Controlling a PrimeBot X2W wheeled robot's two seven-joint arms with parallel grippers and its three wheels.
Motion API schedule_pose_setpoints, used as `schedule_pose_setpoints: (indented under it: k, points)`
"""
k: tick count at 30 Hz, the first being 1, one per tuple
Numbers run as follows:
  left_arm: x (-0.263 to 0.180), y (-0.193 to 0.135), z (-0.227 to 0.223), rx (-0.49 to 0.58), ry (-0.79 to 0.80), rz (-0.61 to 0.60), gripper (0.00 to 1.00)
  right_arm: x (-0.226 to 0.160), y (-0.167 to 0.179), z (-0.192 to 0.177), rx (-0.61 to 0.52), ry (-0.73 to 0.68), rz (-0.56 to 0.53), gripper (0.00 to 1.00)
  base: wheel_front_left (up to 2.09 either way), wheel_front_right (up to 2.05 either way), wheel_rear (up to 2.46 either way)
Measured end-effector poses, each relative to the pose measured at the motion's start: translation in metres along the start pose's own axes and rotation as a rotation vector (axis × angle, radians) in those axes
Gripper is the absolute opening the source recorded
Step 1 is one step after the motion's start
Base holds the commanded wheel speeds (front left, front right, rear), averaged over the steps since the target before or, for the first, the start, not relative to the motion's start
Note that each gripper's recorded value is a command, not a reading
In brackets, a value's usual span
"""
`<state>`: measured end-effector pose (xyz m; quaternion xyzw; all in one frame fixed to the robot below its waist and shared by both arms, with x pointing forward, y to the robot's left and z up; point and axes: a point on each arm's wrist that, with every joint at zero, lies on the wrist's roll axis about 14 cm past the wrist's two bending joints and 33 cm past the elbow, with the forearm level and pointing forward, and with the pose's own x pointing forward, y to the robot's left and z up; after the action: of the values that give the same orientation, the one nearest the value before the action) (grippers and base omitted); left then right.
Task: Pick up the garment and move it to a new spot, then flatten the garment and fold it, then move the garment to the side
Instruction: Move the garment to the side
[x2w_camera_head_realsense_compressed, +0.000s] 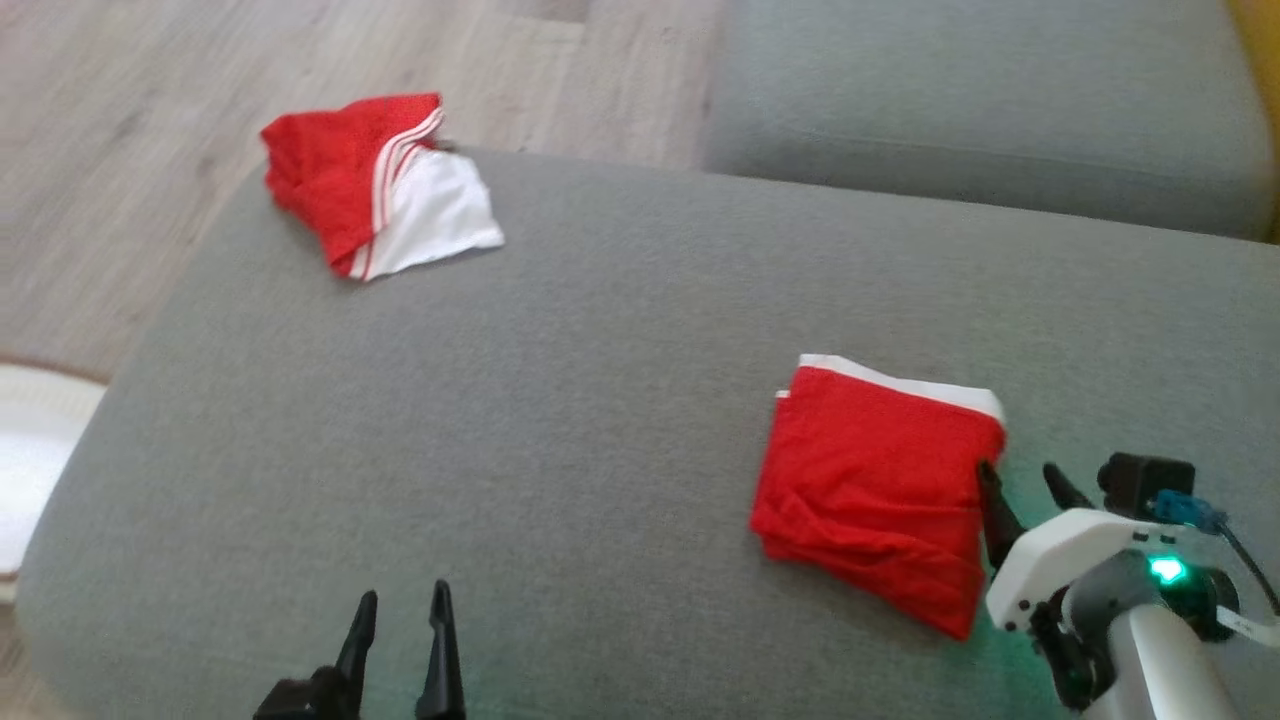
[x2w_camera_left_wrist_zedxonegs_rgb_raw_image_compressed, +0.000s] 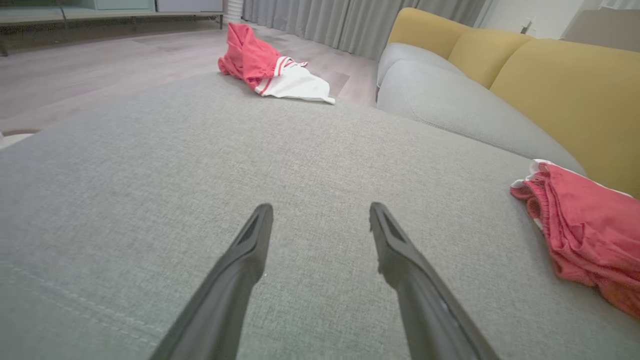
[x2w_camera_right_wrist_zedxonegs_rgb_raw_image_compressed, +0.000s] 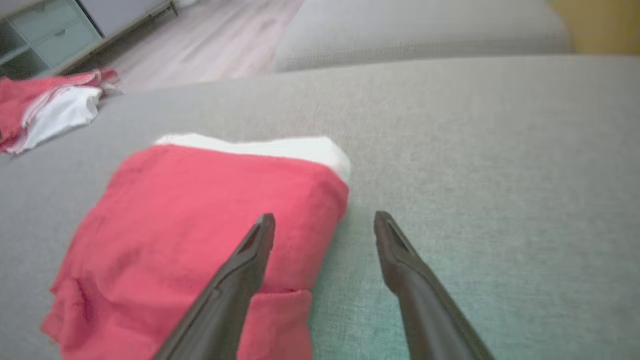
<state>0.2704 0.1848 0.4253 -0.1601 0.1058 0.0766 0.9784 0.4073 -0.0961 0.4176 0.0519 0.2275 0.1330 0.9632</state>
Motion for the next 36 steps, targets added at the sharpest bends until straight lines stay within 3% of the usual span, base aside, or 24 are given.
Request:
schedule_pose_setpoints:
  k: [7, 10, 11, 12, 13, 14, 15, 24, 29, 36]
  points:
    - [-0.004, 0.014, 0.0, -0.023, -0.005, 0.061, 1.0, 0.02, 0.015, -0.046, 0.036, 0.224, 0.037, 1.0, 0.0, 0.0, 0.0]
    - [-0.006, 0.019, -0.002, -0.021, 0.004, 0.081, 1.0, 0.026, 0.024, -0.05, 0.046, 0.253, 0.061, 1.0, 0.0, 0.0, 0.0]
    - [-0.006, 0.02, -0.003, -0.022, 0.006, 0.085, 1.0, 0.028, 0.025, -0.05, 0.048, 0.254, 0.066, 0.79, 0.0, 0.0, 0.0]
    - [-0.006, 0.02, -0.003, -0.022, 0.006, 0.085, 1.0, 0.028, 0.025, -0.05, 0.048, 0.254, 0.066, 0.5, 0.0, 0.0, 0.0]
    - [-0.005, 0.02, -0.004, -0.021, 0.01, 0.086, 1.0, 0.03, 0.026, -0.049, 0.045, 0.251, 0.069, 0.34, 0.0, 0.0, 0.0]
    - [-0.004, 0.019, -0.004, -0.018, 0.015, 0.084, 1.0, 0.032, 0.026, -0.047, 0.04, 0.247, 0.069, 0.34, 0.0, 0.0, 0.0]
    - [-0.003, 0.018, -0.005, -0.016, 0.018, 0.079, 1.0, 0.033, 0.026, -0.044, 0.037, 0.237, 0.068, 0.0, 0.0, 0.0, 0.0]
    - [0.037, -0.027, 0.005, 0.032, 0.016, -0.076, 1.0, 0.041, -0.014, 0.002, -0.029, 0.079, -0.026, 0.0, 0.0, 0.0, 0.0]
    - [0.071, -0.076, 0.018, 0.061, -0.012, -0.232, 1.0, 0.027, -0.075, 0.029, -0.034, 0.003, -0.161, 0.0, 0.0, 0.0, 0.0]
    - [0.106, -0.149, 0.01, 0.095, 0.02, -0.467, 1.0, -0.012, -0.161, 0.035, -0.013, -0.023, -0.372, 0.0, 0.0, 0.0, 0.0]
